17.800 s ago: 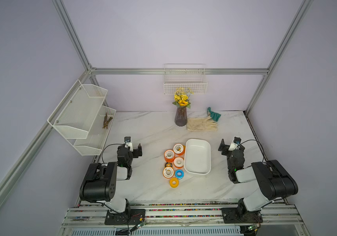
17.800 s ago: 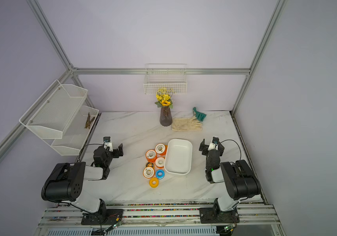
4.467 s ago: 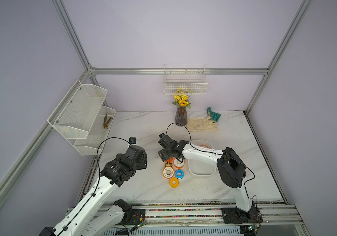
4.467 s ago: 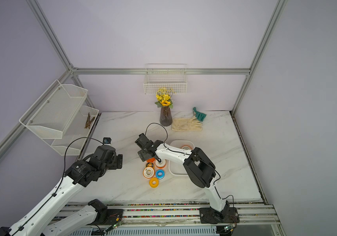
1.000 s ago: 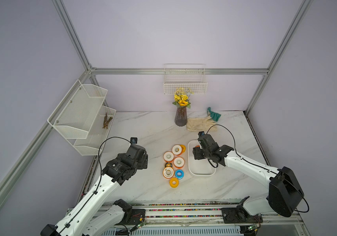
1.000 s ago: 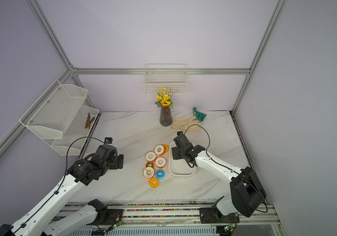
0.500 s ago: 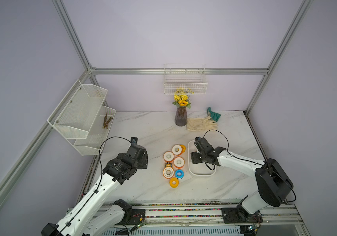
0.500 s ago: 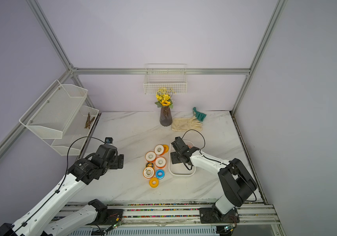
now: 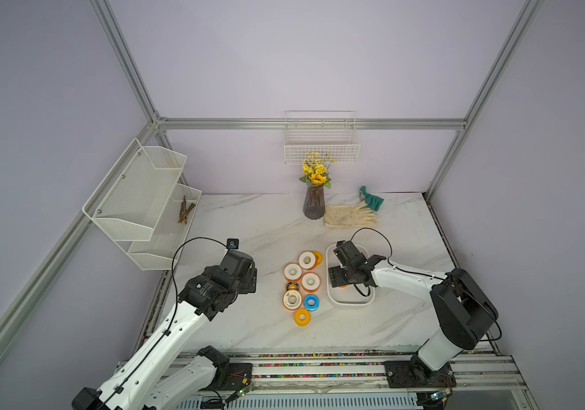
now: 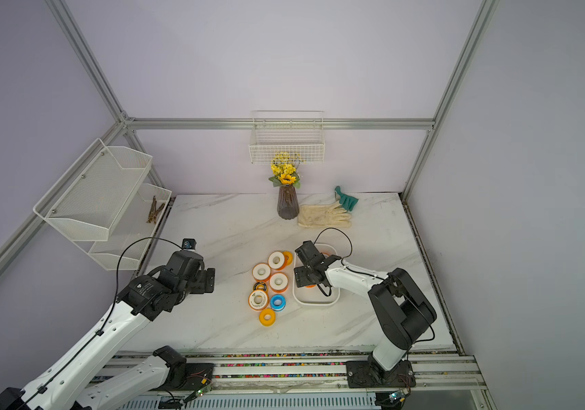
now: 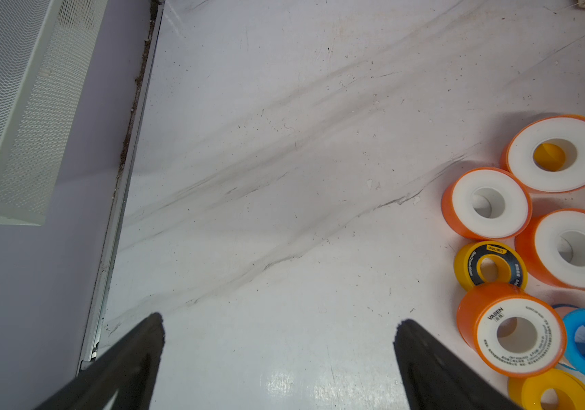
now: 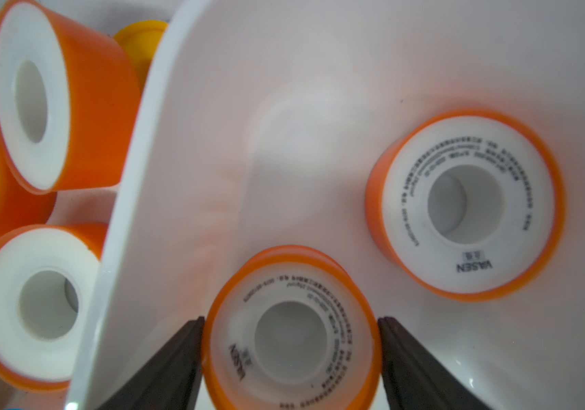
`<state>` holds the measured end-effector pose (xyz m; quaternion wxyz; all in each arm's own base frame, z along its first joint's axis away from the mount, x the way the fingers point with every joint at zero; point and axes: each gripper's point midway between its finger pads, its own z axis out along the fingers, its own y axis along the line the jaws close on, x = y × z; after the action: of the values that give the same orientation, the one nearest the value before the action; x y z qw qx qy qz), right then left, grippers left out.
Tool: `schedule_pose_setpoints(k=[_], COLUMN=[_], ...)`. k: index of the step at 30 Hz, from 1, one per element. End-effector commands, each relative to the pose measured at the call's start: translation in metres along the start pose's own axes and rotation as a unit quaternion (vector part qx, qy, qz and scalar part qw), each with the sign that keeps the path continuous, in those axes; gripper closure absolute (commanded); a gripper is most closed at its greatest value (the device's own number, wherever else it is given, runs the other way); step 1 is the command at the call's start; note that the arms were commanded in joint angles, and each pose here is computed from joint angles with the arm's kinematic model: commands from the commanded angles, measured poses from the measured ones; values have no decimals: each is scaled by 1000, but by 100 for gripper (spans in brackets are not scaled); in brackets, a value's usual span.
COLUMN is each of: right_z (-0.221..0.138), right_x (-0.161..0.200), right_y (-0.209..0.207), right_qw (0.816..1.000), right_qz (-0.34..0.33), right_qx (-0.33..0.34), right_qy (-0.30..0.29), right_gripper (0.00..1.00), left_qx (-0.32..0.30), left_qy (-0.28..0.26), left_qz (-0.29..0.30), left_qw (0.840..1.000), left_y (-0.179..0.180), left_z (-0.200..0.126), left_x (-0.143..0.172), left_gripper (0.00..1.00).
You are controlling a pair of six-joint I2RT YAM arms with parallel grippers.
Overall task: Put the sealing tape into the storage box
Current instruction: Place the sealing tape in the storage box.
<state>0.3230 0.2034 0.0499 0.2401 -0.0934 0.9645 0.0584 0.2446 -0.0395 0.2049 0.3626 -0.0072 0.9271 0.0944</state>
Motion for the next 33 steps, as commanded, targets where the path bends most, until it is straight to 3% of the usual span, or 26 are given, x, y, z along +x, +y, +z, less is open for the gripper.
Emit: schedule_pose_setpoints(k=[1, 8, 14, 20, 24, 33], right_z=[-3, -23, -49, -52, -50, -27], right_x=[-11, -21, -19, 3, 18, 45], right_y=[2, -4, -8, -15, -17, -15], right_qw=[1000, 999, 999, 999, 999, 999], right_qz=[6, 11, 13, 21, 36, 30], right_qx=[-3, 7, 1, -2, -4, -8], right_qy=[-15, -40, -53, -35, -18, 38], right_gripper=[16, 13, 26, 66, 86, 90], left_qx=[7, 7, 8, 12, 15, 21], left_qy=[-11, -10, -9, -6, -9, -11], left_qz=[0, 2, 1, 3, 2, 1], left_qw=[1000, 1000, 1000, 1000, 1000, 1000], left_y=[-2, -3, -3, -5, -5, -6], left_z=[0, 1, 1, 2, 0, -1], left_x=[-7, -7, -7, -7, -7, -7], left_gripper=[0, 0, 0, 0, 0, 0])
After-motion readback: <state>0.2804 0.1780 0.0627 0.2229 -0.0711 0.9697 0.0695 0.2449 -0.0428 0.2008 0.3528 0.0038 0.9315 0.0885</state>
